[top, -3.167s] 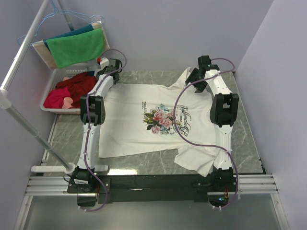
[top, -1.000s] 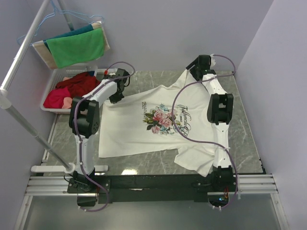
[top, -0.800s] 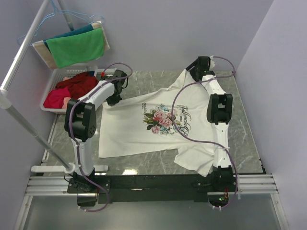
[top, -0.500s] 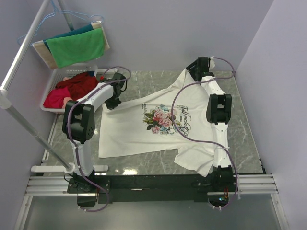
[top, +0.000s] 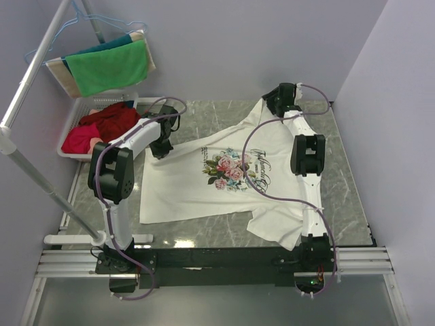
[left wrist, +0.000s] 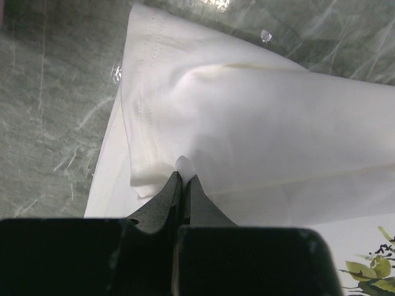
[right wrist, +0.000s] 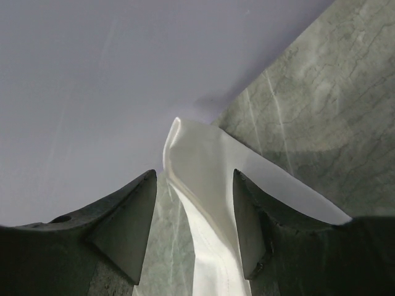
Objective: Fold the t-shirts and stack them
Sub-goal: Fold the tshirt
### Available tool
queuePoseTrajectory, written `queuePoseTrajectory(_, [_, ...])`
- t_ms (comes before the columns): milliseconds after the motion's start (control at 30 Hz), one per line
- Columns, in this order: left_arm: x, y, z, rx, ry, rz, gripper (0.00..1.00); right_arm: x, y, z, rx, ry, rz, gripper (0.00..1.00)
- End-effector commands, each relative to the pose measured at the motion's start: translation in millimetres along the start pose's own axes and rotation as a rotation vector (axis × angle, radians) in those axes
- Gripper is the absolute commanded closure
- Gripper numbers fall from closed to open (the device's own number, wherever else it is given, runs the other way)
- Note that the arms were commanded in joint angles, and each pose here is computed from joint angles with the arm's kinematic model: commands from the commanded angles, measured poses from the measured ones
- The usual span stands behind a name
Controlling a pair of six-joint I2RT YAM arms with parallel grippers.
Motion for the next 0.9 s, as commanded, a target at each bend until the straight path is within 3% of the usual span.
queuePoseTrajectory(0, [-17.7,4.7,7.7,0.018,0.024,0.018,0.99,-1.6,-20.7,17.7,0.011,-0.073,-0.075,0.41])
queuePoseTrajectory(600, [-18.0,30.8,12.6,0.076,0.039,0.078,0.99,3.1,-0.3,34.7,0.02,-0.142,-0.054,0.53])
queuePoseTrajectory(867, [-20.2,38.5,13.3,0.106,0.075,0.092,0.99,1.8,11.6,44.7,0.007,-0.16,-0.029,0.53])
Point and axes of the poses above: each gripper's point midway between its finger pads, its own x axis out along the fingers, its own z axis along the line the jaws close on, y = z × x, the point moved 10 cm from there along -x, back along the fingers, and after that the axes turned 12 degrees about -x, right-handed, at the moved point
